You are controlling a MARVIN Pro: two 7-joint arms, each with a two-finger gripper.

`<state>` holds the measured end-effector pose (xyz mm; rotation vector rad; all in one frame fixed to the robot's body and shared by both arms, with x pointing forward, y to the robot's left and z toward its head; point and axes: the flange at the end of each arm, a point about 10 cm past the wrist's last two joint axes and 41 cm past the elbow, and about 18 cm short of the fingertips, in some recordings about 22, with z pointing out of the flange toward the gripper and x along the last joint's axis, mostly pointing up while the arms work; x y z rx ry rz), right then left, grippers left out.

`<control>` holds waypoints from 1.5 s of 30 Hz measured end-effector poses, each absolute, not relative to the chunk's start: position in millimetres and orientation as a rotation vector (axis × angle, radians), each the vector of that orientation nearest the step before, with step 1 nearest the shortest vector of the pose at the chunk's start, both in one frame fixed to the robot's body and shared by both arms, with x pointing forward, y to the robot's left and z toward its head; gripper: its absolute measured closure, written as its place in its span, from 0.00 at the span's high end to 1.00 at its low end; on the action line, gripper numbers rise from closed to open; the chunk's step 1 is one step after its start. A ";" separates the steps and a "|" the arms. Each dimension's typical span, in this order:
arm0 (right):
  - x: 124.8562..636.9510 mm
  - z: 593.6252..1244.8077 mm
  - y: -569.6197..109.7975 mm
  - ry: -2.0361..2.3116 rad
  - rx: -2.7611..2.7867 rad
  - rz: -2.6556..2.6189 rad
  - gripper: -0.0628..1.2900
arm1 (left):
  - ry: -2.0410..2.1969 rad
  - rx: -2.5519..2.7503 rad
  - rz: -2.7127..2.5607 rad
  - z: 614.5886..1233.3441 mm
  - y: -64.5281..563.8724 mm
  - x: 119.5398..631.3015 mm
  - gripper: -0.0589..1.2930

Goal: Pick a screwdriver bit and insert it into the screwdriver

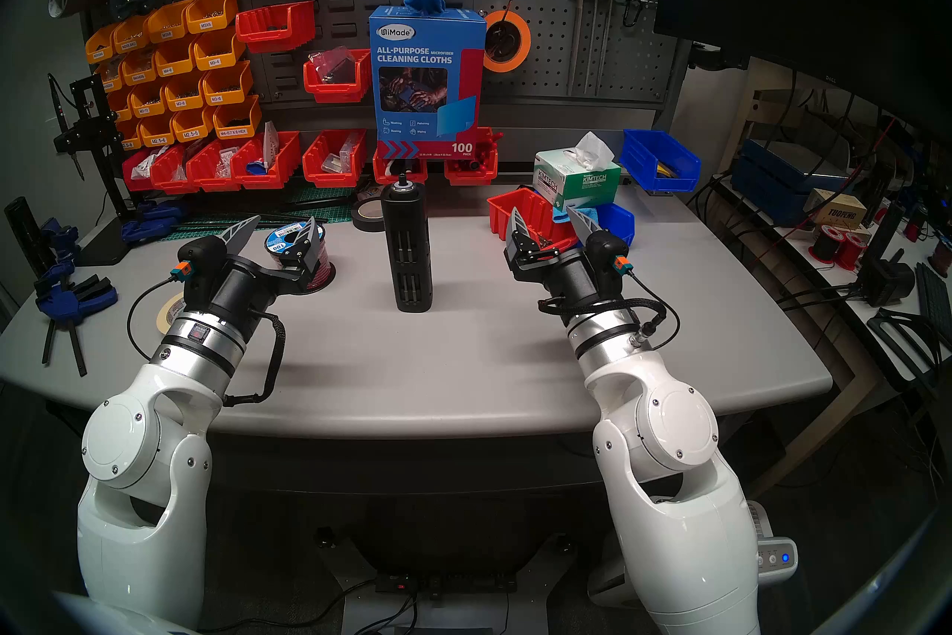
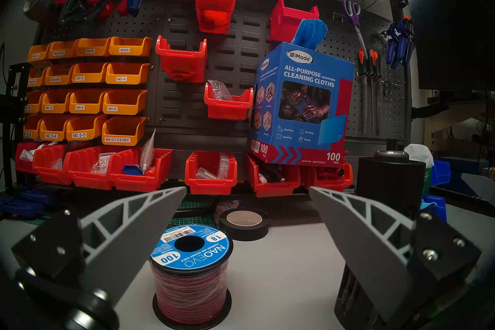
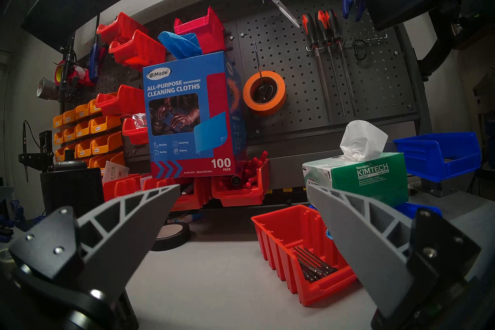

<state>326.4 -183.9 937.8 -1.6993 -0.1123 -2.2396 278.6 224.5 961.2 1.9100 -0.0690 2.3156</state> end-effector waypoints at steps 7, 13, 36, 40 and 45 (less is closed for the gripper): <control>324.2 938.4 -184.9 -0.144 -1.659 -2.187 0.98 | -0.069 1.911 2.314 960.9 224.5 278.6 0.98; 324.1 941.8 -187.4 -0.197 -1.633 -2.109 0.98 | -0.069 1.912 2.314 960.7 224.5 278.6 0.98; 343.7 977.8 -184.4 -0.564 -1.578 -1.820 0.98 | -0.070 1.915 2.311 959.6 224.7 278.5 0.98; 347.0 985.3 -190.0 -0.624 -1.569 -1.787 0.98 | -0.070 1.915 2.310 959.5 224.7 278.5 0.98; 353.2 994.2 -198.3 -0.688 -1.556 -1.755 0.98 | -0.070 1.916 2.310 959.3 224.7 278.5 0.98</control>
